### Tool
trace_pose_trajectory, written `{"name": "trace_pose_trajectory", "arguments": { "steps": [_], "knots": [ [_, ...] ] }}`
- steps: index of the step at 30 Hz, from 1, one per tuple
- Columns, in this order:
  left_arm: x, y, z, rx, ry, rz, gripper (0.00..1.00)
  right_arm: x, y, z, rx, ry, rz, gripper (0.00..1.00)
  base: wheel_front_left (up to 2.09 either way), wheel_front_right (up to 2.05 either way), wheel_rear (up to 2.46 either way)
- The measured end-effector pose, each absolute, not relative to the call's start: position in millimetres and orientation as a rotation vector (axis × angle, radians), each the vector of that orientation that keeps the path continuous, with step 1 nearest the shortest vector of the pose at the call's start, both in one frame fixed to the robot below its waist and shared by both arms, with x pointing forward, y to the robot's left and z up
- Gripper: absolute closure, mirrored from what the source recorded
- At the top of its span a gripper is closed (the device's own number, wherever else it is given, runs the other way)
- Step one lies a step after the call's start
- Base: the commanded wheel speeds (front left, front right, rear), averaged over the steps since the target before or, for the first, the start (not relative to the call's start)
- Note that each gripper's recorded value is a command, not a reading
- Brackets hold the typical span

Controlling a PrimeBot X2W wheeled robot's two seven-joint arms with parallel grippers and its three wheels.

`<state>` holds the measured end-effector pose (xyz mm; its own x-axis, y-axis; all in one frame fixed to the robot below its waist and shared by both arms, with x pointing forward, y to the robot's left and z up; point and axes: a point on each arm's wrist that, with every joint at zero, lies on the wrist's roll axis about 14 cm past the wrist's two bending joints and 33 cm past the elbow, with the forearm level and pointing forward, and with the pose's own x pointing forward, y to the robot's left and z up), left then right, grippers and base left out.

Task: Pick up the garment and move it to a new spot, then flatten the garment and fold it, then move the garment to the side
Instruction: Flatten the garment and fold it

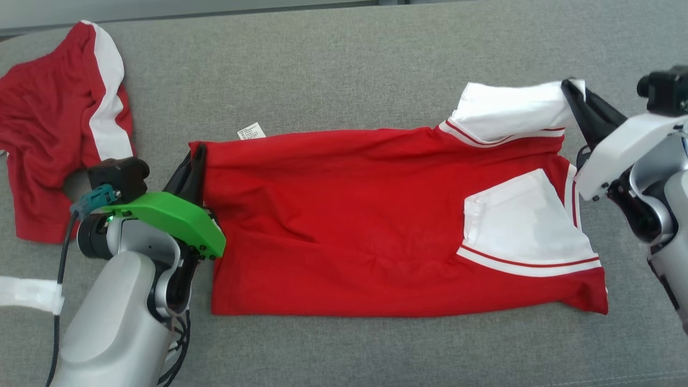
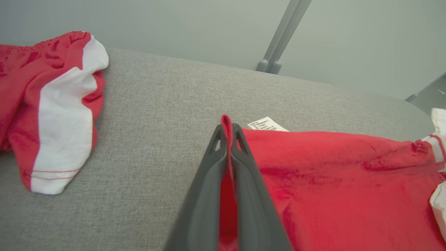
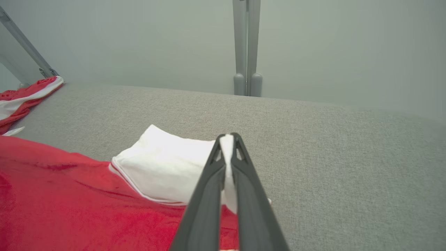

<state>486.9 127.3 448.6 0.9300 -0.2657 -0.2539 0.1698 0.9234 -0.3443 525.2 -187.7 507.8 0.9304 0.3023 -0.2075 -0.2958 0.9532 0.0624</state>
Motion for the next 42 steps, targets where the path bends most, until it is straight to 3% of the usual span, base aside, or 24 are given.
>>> {"name": "trace_pose_trajectory", "arguments": {
  "steps": [15,31,33,37,41,42],
  "knots": [
    [433.1,134.5,427.7,-0.402,0.358,-0.155,1.0,435.8,-191.0,483.4,0.169,0.215,0.198,1.0,0.0,0.0,0.0],
    [405.1,133.7,401.8,-0.437,0.446,-0.124,1.0,405.3,-193.1,440.3,0.194,0.315,0.132,1.0,0.0,0.0,0.0],
    [401.2,133.4,398.4,-0.442,0.457,-0.118,1.0,401.6,-191.8,432.8,0.188,0.336,0.134,0.9,0.0,0.0,0.0],
    [397.8,133.2,395.5,-0.451,0.464,-0.11,1.0,396.3,-194.6,424.3,0.17,0.353,0.127,0.82,0.0,0.0,0.0],
    [391.7,134.3,391.5,-0.45,0.474,-0.104,1.0,393.1,-194.4,422.4,0.171,0.352,0.126,0.55,0.0,0.0,0.0],
    [391.4,133.9,392.2,-0.452,0.472,-0.106,0.84,392.5,-194.5,423.1,0.171,0.35,0.127,0.44,0.0,0.0,0.0]
  ]
}}
